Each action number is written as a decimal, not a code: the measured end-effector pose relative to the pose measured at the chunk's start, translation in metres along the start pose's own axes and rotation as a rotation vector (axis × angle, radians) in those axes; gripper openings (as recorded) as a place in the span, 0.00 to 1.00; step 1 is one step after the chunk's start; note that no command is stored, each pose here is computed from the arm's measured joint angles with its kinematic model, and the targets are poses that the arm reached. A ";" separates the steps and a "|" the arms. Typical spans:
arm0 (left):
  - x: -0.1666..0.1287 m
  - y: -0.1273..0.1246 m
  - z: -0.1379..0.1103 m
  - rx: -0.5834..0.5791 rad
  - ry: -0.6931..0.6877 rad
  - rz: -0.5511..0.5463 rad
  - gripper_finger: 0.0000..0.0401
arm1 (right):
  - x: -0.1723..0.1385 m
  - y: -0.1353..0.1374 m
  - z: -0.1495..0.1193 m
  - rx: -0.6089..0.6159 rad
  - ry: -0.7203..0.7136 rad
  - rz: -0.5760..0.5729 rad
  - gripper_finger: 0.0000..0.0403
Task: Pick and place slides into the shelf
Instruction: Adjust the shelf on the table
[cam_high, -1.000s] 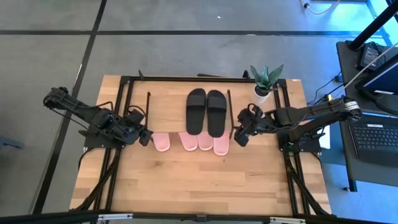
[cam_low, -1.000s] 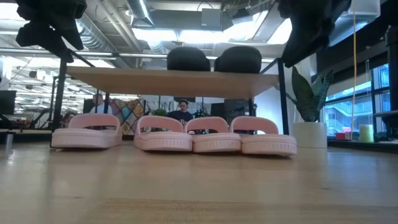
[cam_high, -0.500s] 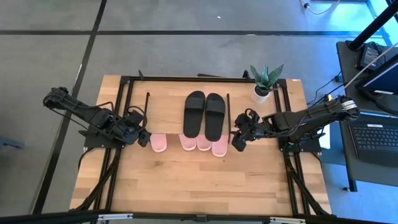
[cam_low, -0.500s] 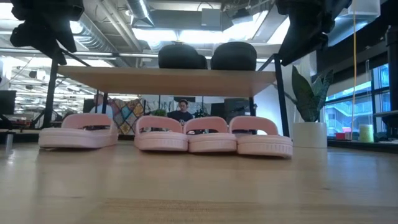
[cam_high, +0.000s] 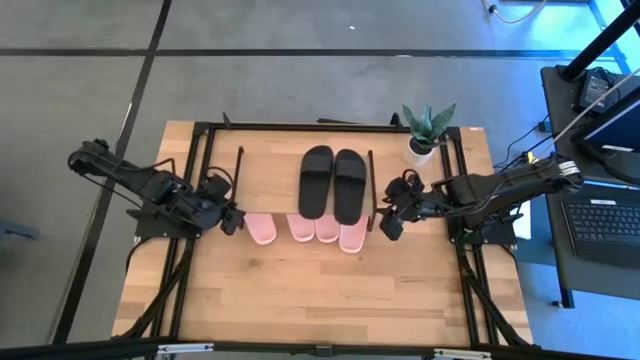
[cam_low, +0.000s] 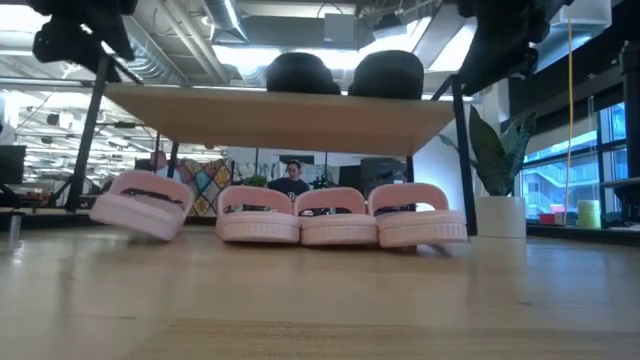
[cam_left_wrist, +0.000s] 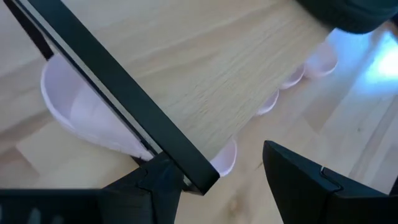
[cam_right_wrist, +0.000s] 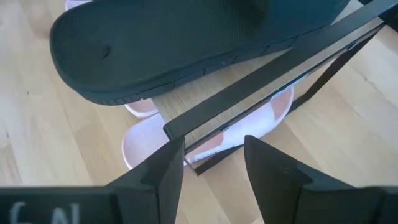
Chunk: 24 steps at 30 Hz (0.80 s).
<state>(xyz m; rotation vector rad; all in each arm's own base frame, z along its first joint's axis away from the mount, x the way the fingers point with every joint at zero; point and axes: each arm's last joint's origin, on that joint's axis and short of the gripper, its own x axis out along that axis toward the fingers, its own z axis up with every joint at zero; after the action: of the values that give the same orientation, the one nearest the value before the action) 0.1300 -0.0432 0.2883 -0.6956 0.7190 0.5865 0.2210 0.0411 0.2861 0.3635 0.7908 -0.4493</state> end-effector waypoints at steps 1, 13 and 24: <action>-0.002 -0.001 0.001 0.004 -0.010 -0.004 0.51 | -0.001 -0.001 0.000 0.000 0.000 0.000 0.42; -0.003 0.000 0.001 -0.022 0.043 -0.010 0.51 | -0.002 -0.001 0.000 0.003 -0.006 0.004 0.42; -0.005 0.002 -0.003 -0.052 0.148 -0.001 0.51 | -0.002 0.000 0.001 0.005 -0.009 0.005 0.42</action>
<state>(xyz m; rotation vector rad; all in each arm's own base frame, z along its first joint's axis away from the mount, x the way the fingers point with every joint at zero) 0.1245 -0.0447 0.2895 -0.7933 0.8433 0.5586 0.2200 0.0409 0.2879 0.3676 0.7797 -0.4478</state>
